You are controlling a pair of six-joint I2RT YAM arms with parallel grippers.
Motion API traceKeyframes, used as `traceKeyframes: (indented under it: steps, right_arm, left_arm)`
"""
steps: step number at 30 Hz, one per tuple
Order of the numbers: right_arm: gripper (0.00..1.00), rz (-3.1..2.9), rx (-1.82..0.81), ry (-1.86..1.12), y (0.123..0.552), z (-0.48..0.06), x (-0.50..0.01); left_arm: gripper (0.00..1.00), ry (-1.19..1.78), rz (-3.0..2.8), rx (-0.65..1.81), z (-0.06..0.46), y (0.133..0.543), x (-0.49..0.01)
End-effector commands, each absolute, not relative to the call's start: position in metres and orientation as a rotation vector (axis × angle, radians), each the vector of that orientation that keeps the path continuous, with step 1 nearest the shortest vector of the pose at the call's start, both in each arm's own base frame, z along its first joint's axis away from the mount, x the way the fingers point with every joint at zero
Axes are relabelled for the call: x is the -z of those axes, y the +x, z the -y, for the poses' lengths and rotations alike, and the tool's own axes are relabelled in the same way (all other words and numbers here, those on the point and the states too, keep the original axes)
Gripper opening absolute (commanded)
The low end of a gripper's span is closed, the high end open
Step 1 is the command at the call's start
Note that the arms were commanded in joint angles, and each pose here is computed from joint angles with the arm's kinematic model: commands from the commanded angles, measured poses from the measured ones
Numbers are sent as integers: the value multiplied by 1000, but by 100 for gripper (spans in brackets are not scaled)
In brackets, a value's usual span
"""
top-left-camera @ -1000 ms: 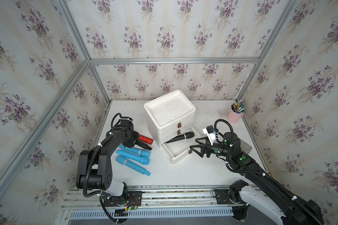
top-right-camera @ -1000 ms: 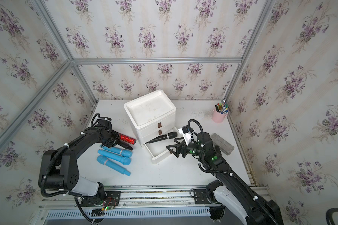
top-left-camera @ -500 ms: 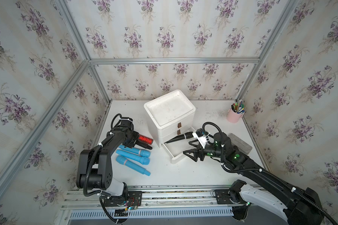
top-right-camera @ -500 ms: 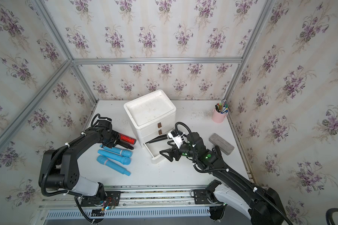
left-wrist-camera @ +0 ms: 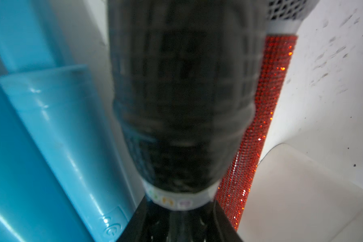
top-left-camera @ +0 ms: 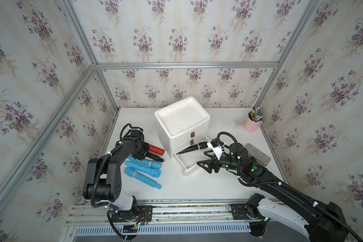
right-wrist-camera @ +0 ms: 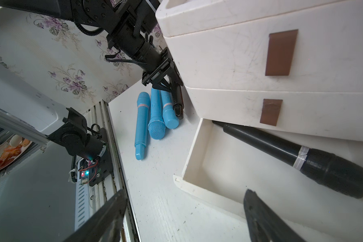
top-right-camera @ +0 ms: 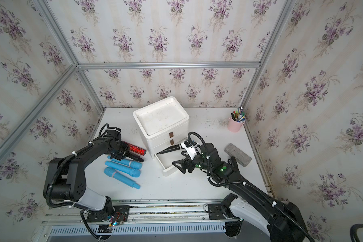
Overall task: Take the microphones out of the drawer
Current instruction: Place the microphone at the center of the board.
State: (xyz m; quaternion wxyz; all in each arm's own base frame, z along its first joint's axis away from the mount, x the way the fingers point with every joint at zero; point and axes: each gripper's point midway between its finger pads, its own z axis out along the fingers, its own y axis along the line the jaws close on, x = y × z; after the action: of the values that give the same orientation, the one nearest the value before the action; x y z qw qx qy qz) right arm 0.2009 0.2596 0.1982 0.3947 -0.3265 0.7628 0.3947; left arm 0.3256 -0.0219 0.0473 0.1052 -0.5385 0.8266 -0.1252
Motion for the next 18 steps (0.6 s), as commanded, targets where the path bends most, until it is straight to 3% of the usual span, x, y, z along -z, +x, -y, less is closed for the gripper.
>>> traceKeyframes:
  steps: [1, 10, 18]
  right_arm:
    - [86, -1935, -976, -823, 203, -258, -196]
    - [85, -1943, -973, -822, 202, -257, -194]
    - [86, -1943, -973, -814, 204, -257, -193]
  left_arm:
    - [41, -1615, -2430, 398, 25, 327, -46]
    - [58, -1615, -2423, 423, 27, 326, -49]
    - [60, -1571, -2377, 503, 30, 332, -73]
